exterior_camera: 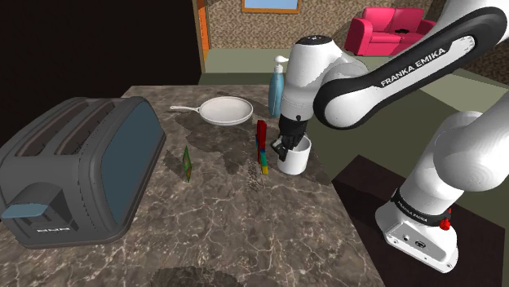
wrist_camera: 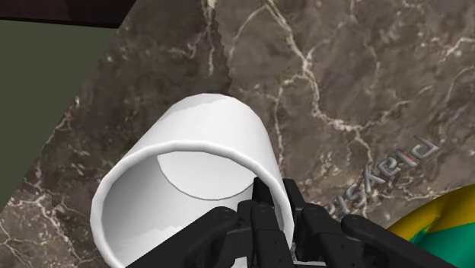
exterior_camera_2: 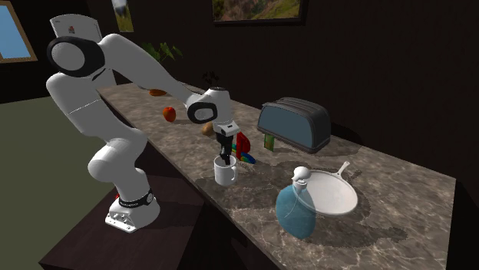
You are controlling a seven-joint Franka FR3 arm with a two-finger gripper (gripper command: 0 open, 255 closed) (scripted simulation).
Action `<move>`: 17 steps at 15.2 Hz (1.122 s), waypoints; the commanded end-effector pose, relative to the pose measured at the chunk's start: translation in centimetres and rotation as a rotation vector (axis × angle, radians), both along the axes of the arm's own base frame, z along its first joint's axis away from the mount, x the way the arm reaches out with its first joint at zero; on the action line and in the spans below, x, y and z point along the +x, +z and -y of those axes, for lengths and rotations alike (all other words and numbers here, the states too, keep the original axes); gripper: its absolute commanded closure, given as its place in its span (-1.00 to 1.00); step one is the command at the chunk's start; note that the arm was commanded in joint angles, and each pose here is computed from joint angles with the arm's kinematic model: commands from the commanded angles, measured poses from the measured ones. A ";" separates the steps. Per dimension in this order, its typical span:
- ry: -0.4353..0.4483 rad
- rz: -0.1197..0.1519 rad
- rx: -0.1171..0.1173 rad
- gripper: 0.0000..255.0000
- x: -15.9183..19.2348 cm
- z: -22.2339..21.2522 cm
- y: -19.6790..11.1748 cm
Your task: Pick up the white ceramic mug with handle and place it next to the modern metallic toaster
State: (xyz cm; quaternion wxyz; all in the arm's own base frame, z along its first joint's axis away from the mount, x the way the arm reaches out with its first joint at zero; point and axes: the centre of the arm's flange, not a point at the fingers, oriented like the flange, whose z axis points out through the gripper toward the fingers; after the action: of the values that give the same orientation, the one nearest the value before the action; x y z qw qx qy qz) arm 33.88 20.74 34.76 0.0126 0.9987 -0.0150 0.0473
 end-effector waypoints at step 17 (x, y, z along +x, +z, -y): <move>0.000 0.000 0.000 1.00 0.0 0.0 5.8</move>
State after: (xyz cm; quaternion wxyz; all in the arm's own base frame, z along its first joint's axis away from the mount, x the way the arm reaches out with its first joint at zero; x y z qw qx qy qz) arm 33.99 20.78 39.87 0.0127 0.9987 -0.0151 0.0472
